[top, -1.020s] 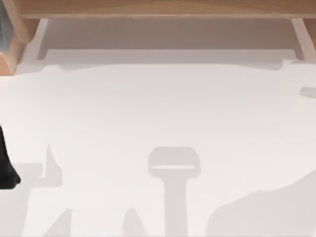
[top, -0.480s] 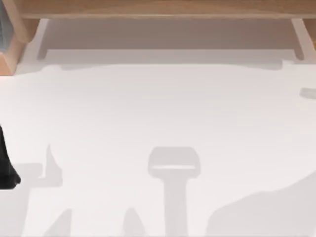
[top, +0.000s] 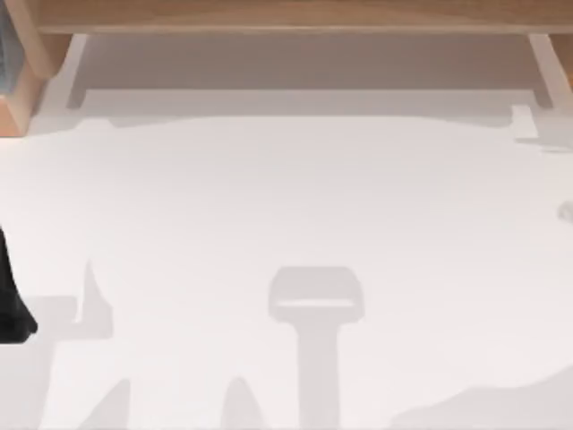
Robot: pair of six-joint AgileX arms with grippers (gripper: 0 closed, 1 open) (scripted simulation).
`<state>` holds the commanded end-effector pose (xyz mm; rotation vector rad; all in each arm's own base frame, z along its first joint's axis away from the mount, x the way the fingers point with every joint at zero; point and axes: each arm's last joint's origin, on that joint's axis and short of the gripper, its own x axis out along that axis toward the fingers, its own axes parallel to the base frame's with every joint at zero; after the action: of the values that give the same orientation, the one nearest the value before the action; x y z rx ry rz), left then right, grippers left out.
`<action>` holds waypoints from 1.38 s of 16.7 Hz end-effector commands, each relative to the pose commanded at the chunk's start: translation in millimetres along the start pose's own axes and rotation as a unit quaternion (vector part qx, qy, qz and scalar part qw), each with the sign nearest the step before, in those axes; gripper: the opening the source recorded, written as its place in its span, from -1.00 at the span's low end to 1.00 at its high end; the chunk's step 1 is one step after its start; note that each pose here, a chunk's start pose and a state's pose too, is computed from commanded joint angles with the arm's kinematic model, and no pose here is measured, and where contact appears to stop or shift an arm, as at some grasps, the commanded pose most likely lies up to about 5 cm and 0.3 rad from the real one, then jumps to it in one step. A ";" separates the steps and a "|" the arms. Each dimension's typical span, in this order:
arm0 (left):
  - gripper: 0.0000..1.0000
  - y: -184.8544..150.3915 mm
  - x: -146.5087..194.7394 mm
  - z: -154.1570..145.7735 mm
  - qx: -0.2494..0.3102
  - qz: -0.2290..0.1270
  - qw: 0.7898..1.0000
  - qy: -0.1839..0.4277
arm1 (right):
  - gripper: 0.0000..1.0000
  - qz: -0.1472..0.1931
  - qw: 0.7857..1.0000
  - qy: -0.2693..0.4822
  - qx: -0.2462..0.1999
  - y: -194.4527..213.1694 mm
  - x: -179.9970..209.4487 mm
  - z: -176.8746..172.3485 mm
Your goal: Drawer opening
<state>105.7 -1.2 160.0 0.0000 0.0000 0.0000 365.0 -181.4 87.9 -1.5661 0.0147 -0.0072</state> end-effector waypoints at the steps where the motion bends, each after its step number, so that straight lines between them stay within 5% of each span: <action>1: 1.00 0.0 0.0 0.0 0.000 0.000 1.000 0.000 | -1.00 0.000 1.000 0.000 0.000 -0.1 -0.8 -0.1; 23: 1.00 0.0 0.0 0.0 0.000 0.000 1.000 0.000 | -1.00 0.002 1.000 -0.005 0.001 3.0 -91.8 1.1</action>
<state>105.7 -1.2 160.0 0.0000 0.0000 0.0000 273.2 -179.1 85.3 -1.5641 0.0105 0.0047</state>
